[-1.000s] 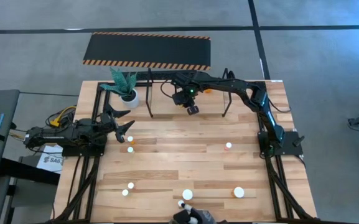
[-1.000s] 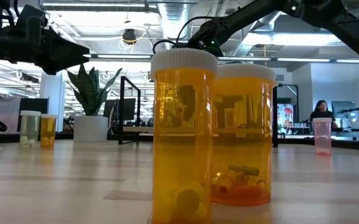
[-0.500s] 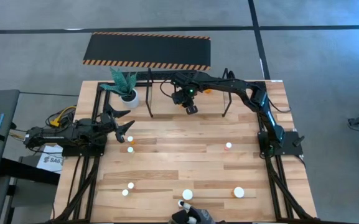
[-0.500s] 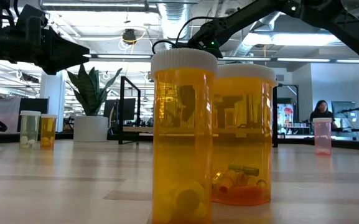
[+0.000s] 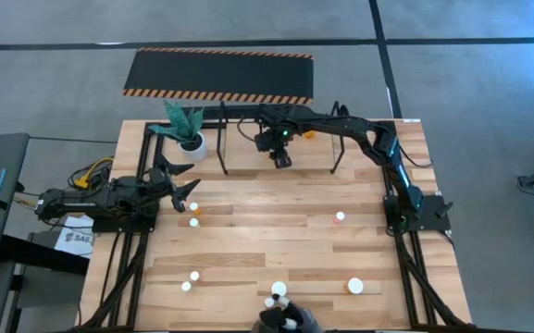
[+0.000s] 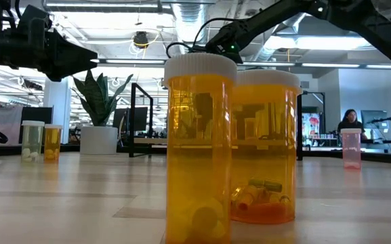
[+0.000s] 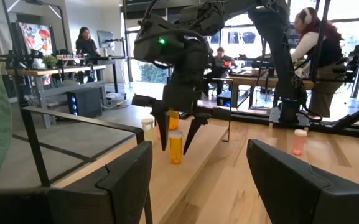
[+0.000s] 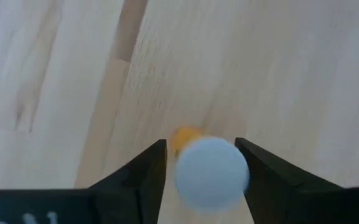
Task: Pick and place medicine bottles onto shelf by color
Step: Put the top right small orange pill bottle on the shelf
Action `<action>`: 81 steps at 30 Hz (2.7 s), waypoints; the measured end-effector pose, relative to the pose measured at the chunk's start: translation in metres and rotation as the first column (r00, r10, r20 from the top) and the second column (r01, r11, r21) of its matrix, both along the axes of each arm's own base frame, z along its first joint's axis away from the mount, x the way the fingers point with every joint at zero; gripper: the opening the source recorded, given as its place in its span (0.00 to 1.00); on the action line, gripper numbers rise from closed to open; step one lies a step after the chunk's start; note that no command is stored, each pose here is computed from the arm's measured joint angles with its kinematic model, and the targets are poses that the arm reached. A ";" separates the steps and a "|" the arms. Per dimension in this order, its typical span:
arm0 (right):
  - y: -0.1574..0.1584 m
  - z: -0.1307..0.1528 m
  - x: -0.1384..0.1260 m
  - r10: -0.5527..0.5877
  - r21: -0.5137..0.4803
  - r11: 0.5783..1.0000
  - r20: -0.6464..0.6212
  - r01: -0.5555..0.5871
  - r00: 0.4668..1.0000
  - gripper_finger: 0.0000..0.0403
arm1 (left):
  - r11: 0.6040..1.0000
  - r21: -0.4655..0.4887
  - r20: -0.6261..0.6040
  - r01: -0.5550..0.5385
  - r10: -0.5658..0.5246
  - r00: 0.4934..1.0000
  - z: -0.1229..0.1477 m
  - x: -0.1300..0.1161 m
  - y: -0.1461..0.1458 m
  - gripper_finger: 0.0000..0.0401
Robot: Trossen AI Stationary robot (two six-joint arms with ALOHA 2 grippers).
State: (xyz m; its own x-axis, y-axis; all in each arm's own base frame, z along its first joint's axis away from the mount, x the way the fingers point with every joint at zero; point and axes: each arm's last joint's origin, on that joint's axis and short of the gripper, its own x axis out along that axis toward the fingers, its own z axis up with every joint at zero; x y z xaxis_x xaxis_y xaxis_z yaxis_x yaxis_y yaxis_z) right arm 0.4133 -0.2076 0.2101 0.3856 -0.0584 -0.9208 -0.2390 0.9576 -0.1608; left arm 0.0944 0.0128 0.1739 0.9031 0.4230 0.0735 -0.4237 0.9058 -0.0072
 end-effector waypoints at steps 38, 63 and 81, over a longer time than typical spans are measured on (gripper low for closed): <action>0.068 0.095 -0.160 -0.065 -0.028 0.997 0.268 0.075 0.961 0.51 | 1.000 0.000 0.000 0.000 0.000 1.000 0.000 0.000 0.000 0.62; 0.149 0.014 -0.288 0.111 -0.256 0.932 0.876 0.258 0.469 0.51 | 1.000 0.000 -0.001 0.000 0.000 1.000 0.000 0.000 0.000 0.62; 0.163 -0.022 -0.317 0.178 -0.270 0.907 0.941 0.323 0.288 0.51 | 1.000 0.000 0.000 0.000 0.000 1.000 0.000 0.000 0.000 0.62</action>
State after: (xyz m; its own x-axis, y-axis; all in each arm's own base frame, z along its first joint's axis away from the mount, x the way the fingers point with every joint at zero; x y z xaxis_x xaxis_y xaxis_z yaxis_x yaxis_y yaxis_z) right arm 0.0967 -0.0448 0.1882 0.9225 -0.3356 0.1906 0.3849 0.7648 -0.5166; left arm 0.0944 0.0127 0.1739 0.9032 0.4230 0.0735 -0.4236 0.9058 -0.0076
